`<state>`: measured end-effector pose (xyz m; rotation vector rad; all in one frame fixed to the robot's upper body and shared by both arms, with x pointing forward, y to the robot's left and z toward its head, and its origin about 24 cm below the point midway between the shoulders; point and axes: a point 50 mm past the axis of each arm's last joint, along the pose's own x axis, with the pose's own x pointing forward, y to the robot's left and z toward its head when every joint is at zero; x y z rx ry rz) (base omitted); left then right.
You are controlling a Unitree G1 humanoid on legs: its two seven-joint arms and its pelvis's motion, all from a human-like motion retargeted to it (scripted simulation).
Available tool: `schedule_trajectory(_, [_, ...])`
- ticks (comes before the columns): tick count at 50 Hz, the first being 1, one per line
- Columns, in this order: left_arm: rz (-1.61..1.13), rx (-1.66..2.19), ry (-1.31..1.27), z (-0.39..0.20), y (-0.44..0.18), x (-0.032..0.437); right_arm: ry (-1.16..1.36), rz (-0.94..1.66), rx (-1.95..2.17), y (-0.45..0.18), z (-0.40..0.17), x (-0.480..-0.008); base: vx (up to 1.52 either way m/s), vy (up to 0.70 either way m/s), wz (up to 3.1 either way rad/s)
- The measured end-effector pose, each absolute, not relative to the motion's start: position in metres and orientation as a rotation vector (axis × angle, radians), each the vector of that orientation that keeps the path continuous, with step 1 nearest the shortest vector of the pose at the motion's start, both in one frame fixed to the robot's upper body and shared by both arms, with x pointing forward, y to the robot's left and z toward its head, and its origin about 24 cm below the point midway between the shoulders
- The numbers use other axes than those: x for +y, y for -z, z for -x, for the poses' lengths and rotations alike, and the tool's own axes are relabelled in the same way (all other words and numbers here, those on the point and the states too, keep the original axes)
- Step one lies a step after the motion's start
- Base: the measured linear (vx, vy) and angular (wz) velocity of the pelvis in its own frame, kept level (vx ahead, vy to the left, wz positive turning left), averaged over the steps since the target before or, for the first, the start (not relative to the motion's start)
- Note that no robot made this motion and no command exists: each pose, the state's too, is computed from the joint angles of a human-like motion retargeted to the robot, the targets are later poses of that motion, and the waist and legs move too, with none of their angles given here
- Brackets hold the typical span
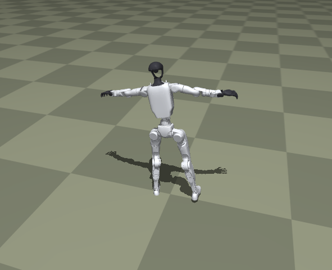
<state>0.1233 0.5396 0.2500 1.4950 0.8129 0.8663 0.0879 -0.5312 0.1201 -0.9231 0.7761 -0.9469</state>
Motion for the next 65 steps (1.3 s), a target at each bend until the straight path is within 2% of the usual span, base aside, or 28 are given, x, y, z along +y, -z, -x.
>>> schedule_trajectory(10, [-1.461,0.664,-1.095,-0.102,-0.318,0.537,1.173,0.920,0.627,-0.215,-0.086,-0.550,0.01,-0.06,-0.63])
schedule_trajectory(22, [-1.470,0.567,-1.088,-0.115,-0.343,0.528,1.116,1.060,0.562,-0.260,-0.121,-0.542,0.00,0.05,-0.26])
schedule_trajectory(33, [-1.417,0.559,-1.136,-0.101,-0.360,0.527,1.014,1.175,0.601,-0.269,-0.141,-0.535,0.00,0.01,-0.04])
schedule_trajectory(42, [-1.384,0.554,-1.182,-0.092,-0.369,0.526,1.005,1.170,0.639,-0.264,-0.143,-0.535,0.00,0.00,0.00])
schedule_trajectory(58, [-1.441,0.684,-1.105,-0.103,-0.361,0.527,0.951,1.038,0.665,-0.214,-0.148,-0.534,0.04,-0.10,0.06])
schedule_trajectory(65, [-1.465,0.766,-0.964,-0.125,-0.328,0.530,0.908,1.007,0.660,-0.180,-0.144,-0.531,0.08,-0.06,0.27])
